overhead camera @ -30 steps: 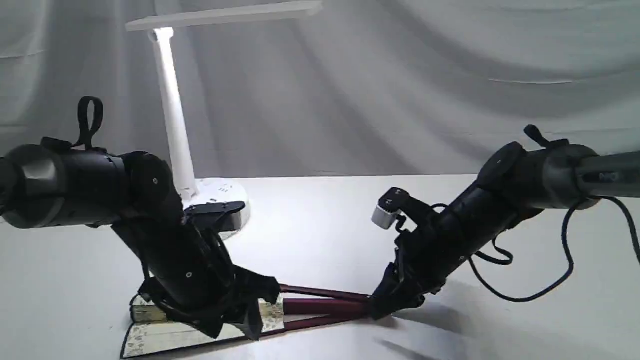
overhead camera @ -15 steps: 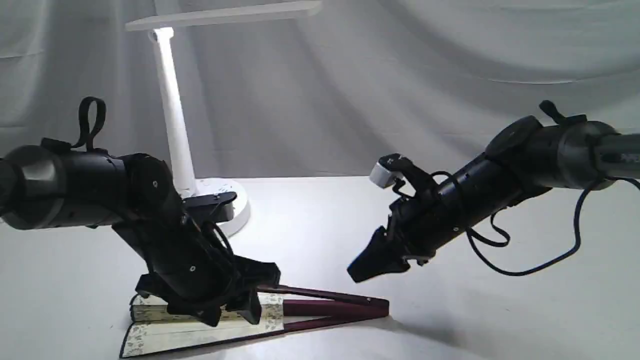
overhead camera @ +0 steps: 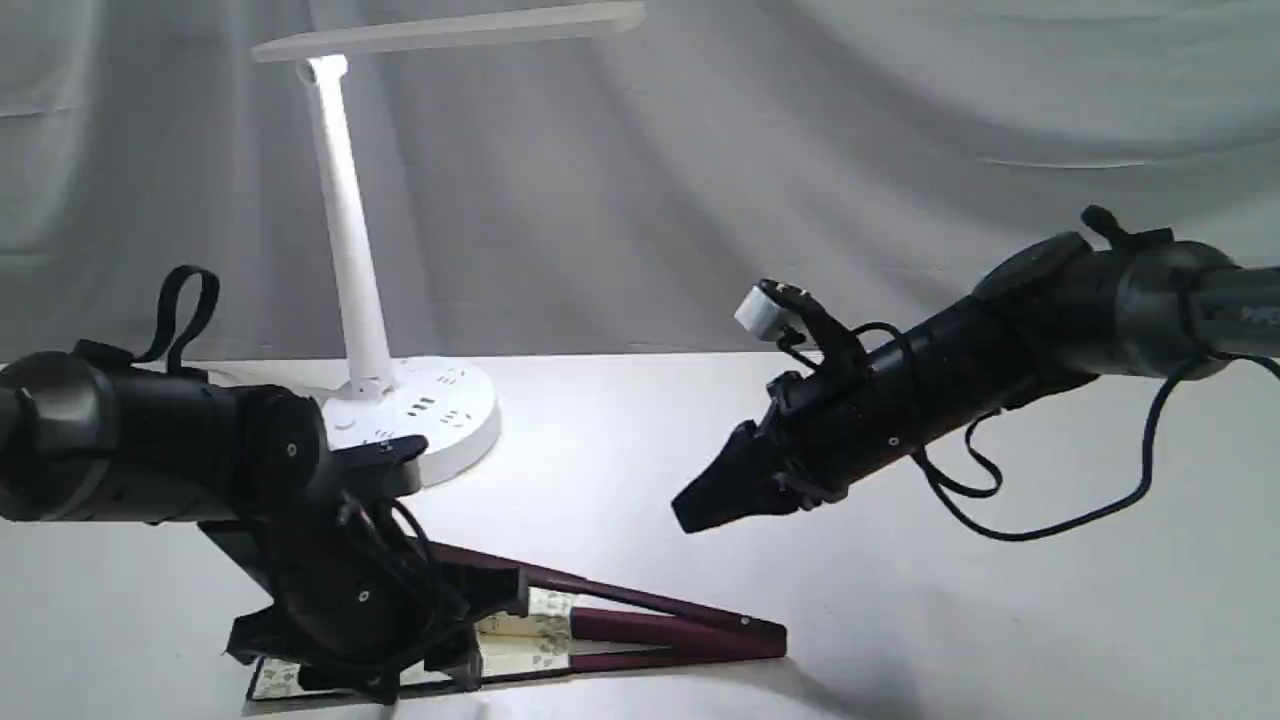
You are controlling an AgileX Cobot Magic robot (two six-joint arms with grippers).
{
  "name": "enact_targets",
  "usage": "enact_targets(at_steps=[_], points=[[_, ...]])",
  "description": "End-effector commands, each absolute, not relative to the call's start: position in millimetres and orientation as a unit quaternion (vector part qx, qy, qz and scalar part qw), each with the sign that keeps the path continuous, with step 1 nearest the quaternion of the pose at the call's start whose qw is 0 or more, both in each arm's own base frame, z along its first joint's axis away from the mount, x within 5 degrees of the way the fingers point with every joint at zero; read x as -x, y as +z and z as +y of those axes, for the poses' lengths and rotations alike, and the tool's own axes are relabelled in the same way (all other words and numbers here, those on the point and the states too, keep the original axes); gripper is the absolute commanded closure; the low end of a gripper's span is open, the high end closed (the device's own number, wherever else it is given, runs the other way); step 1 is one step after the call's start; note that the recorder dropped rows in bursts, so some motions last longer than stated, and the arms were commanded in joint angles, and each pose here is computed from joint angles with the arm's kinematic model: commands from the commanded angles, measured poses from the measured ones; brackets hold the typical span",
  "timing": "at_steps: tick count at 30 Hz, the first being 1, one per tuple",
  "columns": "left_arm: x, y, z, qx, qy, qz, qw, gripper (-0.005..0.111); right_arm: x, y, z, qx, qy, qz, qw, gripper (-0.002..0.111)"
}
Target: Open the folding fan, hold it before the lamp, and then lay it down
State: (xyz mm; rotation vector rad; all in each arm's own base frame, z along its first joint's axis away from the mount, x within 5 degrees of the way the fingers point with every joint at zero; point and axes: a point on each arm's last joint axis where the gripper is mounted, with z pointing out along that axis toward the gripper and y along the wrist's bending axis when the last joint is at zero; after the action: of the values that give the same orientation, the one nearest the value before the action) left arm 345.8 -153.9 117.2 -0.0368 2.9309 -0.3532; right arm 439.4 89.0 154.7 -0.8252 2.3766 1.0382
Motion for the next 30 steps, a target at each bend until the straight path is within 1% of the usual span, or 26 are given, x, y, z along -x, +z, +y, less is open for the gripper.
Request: enact_targets(at_steps=[1,4,6,9,15,20,23,26,30], points=[[-346,138,-154,0.016,-0.131,0.983,0.130,0.055,-437,159,90,0.308,0.369,0.853,0.204,0.089],[-351,150,-151,0.013,-0.122,0.977,0.174,0.055,-437,159,90,0.307,0.370,0.853,0.203,0.089],[-354,150,-146,0.030,-0.110,0.976,0.185,0.055,-437,159,90,0.301,0.372,0.855,0.200,0.089],[-356,142,-142,0.031,-0.085,0.979,0.185,0.055,-437,159,90,0.287,0.376,0.860,0.192,0.089],[-358,126,-143,0.042,-0.082,0.981,0.173,0.055,-433,160,92,0.292,0.390,0.855,0.176,0.089],[-358,110,-143,0.043,-0.075,0.984,0.155,0.055,-431,158,90,0.264,0.387,0.871,0.149,0.089],[-360,108,-143,0.033,-0.075,0.983,0.162,0.055,-430,155,87,0.272,0.370,0.878,0.137,0.089],[-360,108,-143,0.022,-0.074,0.983,0.166,0.055,-430,154,86,0.255,0.364,0.887,0.126,0.089],[-361,108,-149,-0.020,-0.075,0.980,0.183,0.055,-430,154,86,0.250,0.365,0.888,0.124,0.089]])
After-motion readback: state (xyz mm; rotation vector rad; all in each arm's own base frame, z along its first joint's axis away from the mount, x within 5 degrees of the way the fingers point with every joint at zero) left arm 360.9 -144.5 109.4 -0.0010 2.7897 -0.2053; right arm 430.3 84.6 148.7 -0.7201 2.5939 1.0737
